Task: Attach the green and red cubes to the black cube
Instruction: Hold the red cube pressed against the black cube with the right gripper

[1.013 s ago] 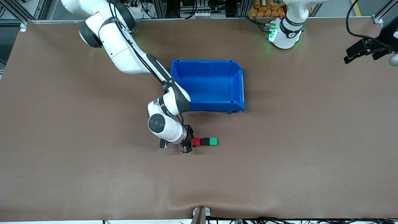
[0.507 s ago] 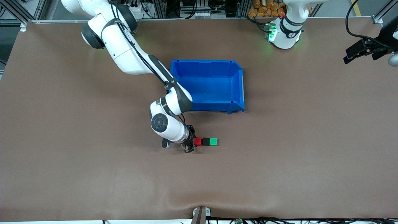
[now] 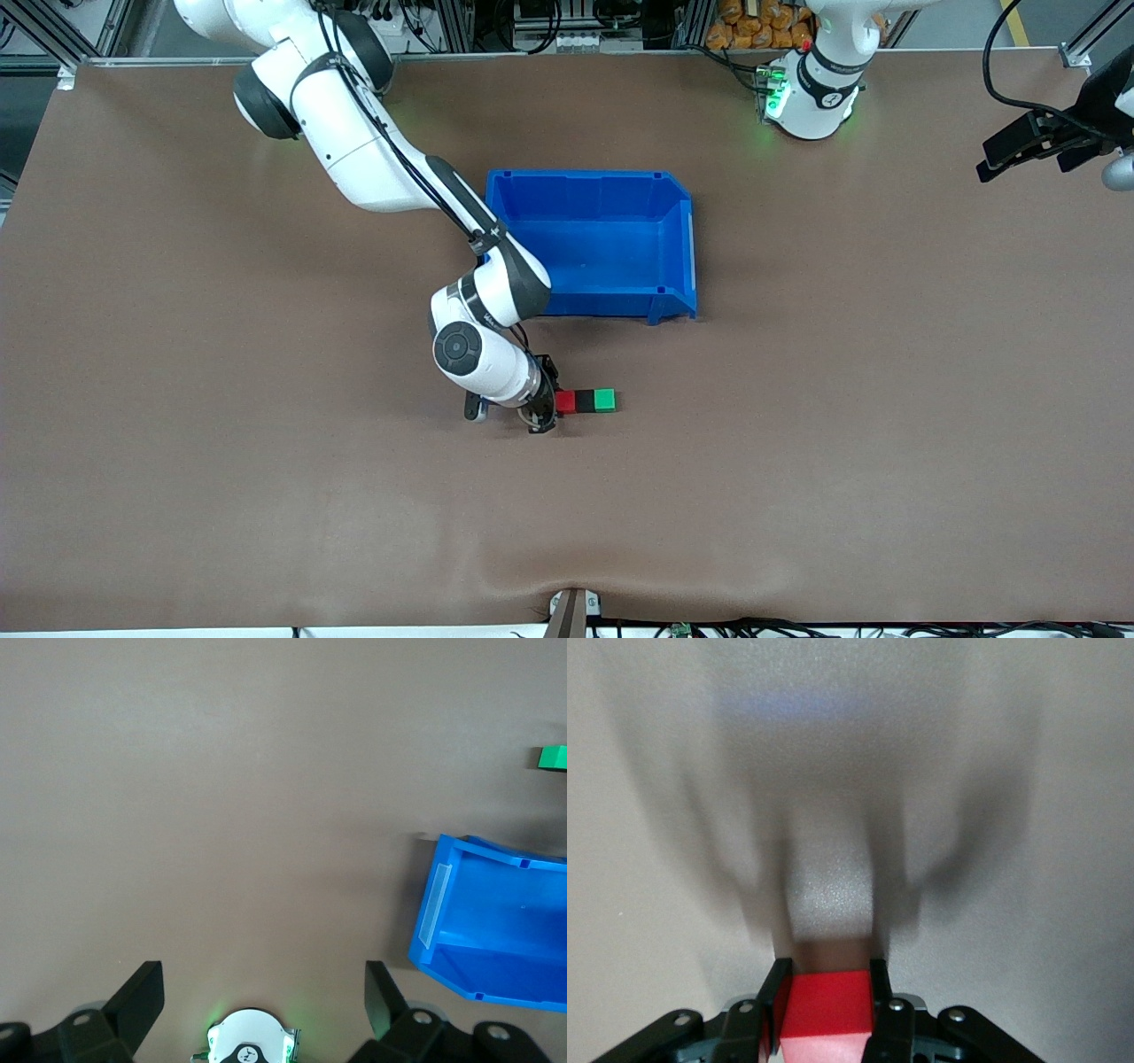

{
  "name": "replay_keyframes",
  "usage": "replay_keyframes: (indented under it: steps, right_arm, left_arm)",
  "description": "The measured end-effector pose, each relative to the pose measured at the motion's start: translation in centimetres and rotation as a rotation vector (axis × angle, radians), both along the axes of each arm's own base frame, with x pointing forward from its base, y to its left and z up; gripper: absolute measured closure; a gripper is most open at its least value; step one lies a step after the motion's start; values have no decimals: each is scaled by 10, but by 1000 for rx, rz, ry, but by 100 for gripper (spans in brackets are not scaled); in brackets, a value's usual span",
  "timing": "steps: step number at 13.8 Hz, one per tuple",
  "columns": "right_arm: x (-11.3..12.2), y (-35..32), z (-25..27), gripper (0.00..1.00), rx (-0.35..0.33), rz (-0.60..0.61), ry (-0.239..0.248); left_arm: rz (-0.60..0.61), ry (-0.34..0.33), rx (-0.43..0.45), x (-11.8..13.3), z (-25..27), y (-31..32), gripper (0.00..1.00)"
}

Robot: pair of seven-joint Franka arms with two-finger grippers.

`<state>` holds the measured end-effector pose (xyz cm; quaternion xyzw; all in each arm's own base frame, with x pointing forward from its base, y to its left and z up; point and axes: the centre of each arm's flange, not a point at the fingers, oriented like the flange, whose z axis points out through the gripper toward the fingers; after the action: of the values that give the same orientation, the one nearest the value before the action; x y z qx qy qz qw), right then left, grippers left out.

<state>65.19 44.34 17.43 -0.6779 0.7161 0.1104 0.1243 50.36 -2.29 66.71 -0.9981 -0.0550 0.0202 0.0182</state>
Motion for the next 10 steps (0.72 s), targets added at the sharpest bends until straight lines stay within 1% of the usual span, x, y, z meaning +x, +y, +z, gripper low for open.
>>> replay_keyframes:
  steps: [3, 4, 5, 6, 7, 8, 10]
  right_arm:
    - [0, 0, 0, 60, 0, 0, 0]
    - [0, 0, 0, 56, -1, 1, 0]
    - [0, 0, 0, 56, -1, 1, 0]
    - [0, 0, -1, 51, -1, 1, 1]
    - [-1, 0, -1, 42, -2, 1, 1]
    - [-1, 0, -2, 42, -2, 1, 2]
    - [-1, 0, -2, 32, -3, 1, 2]
  left_arm:
    - [0, 1, 0, 0, 0, 0, 0]
    - [0, 1, 0, 0, 0, 0, 0]
    - [0, 1, 0, 0, 0, 0, 0]
    - [0, 1, 0, 0, 0, 0, 0]
    - [0, 1, 0, 0, 0, 0, 0]
    - [0, 1, 0, 0, 0, 0, 0]
    - [0, 1, 0, 0, 0, 0, 0]
